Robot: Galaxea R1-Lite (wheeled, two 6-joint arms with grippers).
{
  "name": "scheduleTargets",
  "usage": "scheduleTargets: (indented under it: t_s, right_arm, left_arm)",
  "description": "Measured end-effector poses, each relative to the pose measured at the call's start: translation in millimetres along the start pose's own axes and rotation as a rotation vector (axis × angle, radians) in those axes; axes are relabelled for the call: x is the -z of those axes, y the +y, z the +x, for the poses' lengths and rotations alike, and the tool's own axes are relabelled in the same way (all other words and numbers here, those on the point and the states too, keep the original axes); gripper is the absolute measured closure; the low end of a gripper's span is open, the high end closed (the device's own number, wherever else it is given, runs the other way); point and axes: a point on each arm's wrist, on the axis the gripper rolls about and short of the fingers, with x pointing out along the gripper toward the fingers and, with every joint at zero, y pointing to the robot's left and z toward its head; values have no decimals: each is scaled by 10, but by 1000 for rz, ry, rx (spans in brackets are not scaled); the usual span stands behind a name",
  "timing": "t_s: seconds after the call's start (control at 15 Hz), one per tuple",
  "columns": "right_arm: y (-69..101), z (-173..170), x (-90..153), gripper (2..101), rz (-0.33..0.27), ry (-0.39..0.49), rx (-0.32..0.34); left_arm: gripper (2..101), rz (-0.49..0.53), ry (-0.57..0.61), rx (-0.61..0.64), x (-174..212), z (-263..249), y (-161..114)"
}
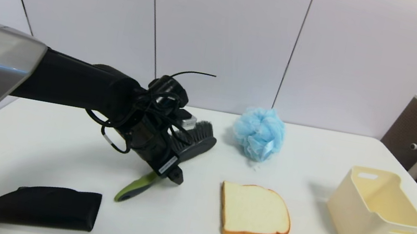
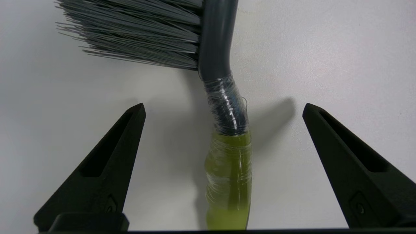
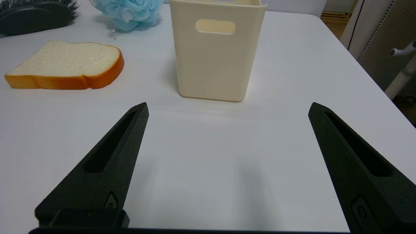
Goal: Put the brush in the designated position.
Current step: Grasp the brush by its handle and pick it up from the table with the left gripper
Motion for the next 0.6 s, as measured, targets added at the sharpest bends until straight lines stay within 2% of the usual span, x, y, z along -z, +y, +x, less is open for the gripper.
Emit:
scheduleTargets:
  t_s: [0.6]
  right_arm:
    - [0,0,0,50,0,0,0]
  left_arm:
    - [53,8,9,2,-20,62,1]
